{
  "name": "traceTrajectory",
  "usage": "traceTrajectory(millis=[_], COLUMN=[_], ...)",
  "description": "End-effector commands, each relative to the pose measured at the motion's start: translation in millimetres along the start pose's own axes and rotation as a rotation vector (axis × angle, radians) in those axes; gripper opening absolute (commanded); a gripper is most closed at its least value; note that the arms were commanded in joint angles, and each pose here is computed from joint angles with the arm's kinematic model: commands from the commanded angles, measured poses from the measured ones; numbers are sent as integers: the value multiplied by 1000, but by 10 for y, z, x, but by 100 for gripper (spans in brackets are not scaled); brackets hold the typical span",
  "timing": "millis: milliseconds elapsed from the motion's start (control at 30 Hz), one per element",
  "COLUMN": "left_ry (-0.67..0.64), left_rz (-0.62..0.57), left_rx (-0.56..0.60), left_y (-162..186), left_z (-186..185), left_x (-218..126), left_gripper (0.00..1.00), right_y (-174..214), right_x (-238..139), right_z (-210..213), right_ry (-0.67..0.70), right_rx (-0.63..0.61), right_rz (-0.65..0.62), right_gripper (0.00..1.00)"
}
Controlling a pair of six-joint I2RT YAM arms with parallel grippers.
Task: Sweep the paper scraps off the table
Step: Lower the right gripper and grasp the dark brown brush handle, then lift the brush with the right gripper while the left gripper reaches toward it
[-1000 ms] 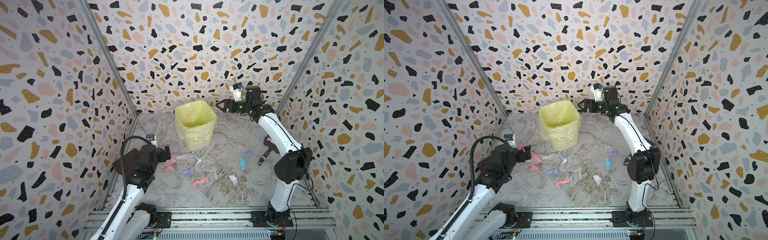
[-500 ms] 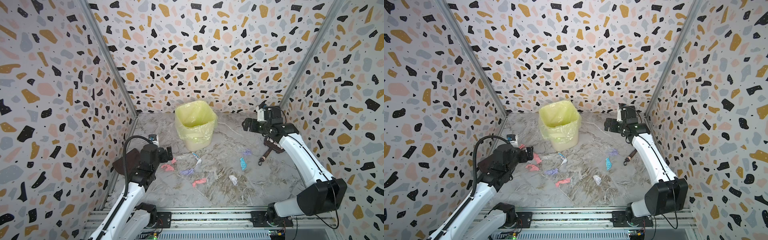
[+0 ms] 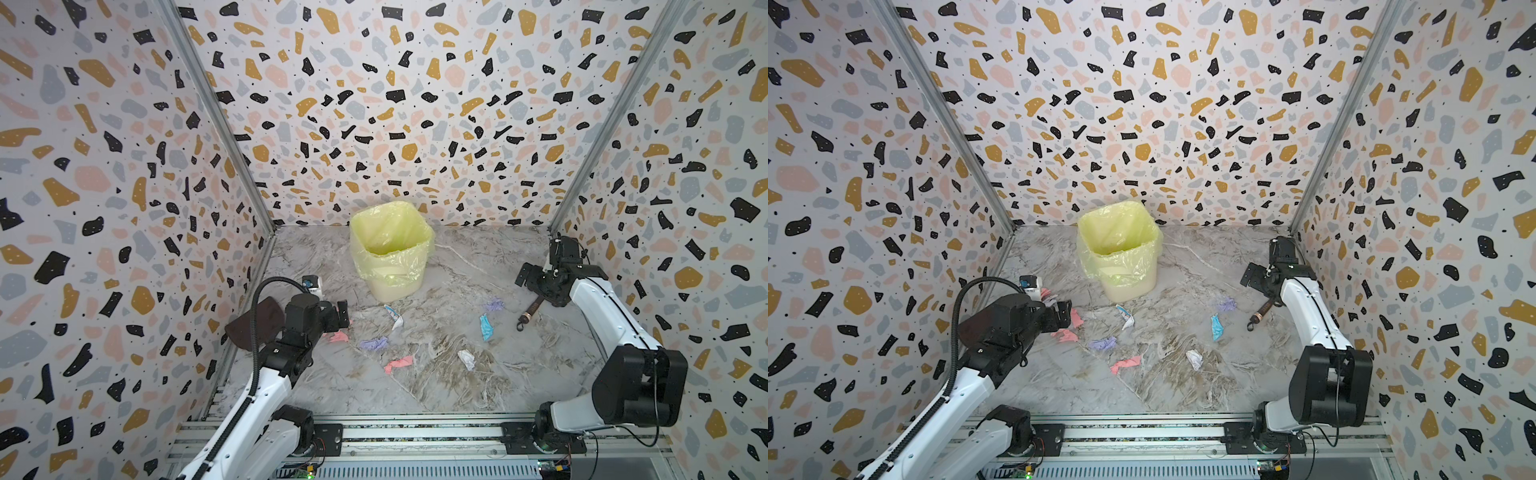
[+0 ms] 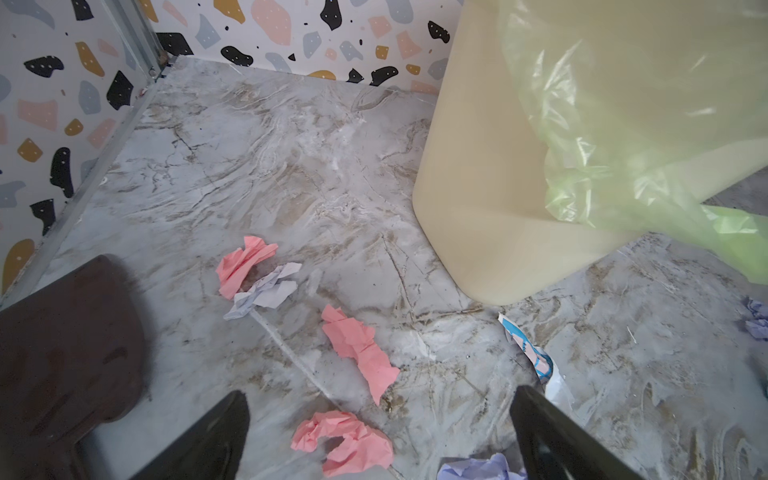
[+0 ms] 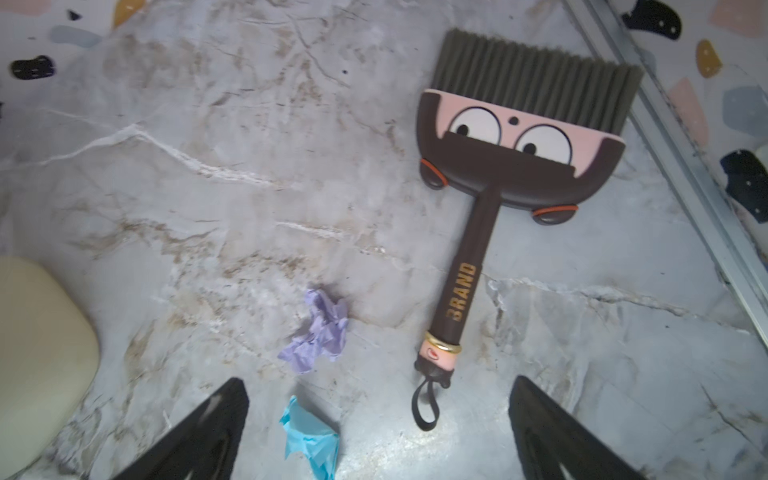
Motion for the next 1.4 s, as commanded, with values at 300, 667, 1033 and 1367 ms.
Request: traceTrajectory(millis=[300, 667, 1033, 1367], left_ry=[24, 17, 19, 33], left_rz=[20, 30, 33, 15], left_rx=[1, 5, 8, -4], left_y=[64, 85, 78, -23], left_z=[-54, -52, -65, -121], left_x=[9, 22, 16, -93], left_gripper=[100, 100, 100, 100], right_y=[322, 272, 470, 472], right_x=[572, 930, 1184, 1162], right_z=[-384, -426, -452, -451], right_ry=[19, 25, 38, 34], right_rx=[198, 268, 282, 260], right_rz=[148, 200, 265, 251], right_gripper=[77, 62, 35, 0])
Point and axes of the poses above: each gripper's point midway between its finger pads, its own x axis out along the fingers, its own z axis along the line the jaws close on, y = z × x, the point moved 5 cm from there along -x, back along the fingers, and after that the axes turned 15 degrees about -x, right-handed, at the moved point
